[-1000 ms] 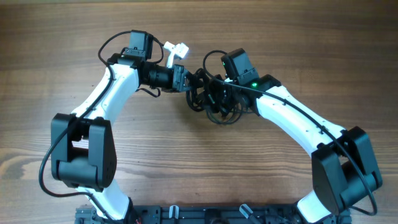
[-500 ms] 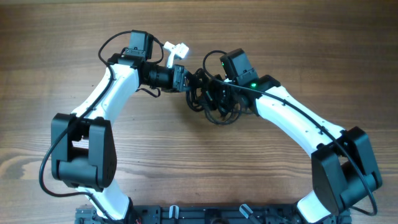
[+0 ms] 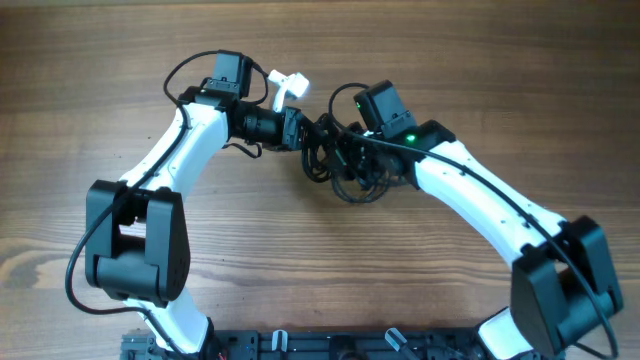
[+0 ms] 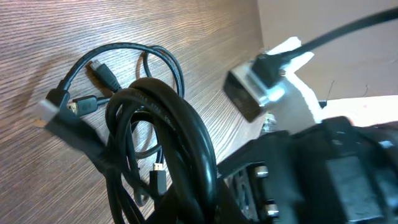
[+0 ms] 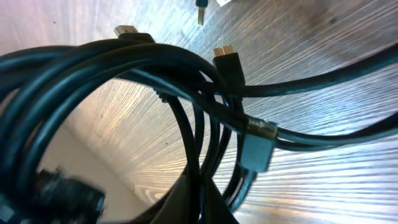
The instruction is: Untangle cables
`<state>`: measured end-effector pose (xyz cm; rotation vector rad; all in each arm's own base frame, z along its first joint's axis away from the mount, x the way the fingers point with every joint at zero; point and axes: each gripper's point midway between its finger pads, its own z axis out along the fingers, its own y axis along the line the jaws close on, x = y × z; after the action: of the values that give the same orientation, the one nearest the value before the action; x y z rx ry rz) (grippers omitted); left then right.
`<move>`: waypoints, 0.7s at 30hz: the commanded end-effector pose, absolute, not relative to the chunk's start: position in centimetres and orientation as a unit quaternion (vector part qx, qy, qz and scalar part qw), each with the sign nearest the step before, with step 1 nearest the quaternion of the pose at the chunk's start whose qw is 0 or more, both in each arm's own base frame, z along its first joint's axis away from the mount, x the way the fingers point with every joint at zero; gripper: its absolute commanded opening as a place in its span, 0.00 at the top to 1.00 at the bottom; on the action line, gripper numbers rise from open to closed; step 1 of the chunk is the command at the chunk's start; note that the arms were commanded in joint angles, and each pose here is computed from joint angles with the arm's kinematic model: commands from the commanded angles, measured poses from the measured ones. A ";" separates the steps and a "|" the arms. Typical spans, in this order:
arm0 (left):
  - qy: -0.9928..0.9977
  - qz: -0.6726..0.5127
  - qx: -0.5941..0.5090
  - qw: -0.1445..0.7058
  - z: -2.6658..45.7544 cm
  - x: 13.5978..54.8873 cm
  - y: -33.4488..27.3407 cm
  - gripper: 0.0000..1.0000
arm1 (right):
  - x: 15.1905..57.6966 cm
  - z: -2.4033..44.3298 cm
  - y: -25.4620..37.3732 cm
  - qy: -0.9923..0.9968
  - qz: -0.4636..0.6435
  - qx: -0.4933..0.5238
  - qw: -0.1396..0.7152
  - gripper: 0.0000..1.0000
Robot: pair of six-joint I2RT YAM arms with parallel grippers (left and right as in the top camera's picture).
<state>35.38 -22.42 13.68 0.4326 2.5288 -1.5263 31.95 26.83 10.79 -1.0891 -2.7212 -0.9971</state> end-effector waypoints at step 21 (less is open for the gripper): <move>0.842 -0.506 0.152 0.106 14.7 36.4 -22.0 0.96 | 22.6 13.0 29.9 -0.927 -0.295 -0.222 0.072 0.96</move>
<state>35.89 -22.07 13.56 0.4289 2.5230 -1.4968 23.82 29.47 12.27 -0.6690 -2.8258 -0.8739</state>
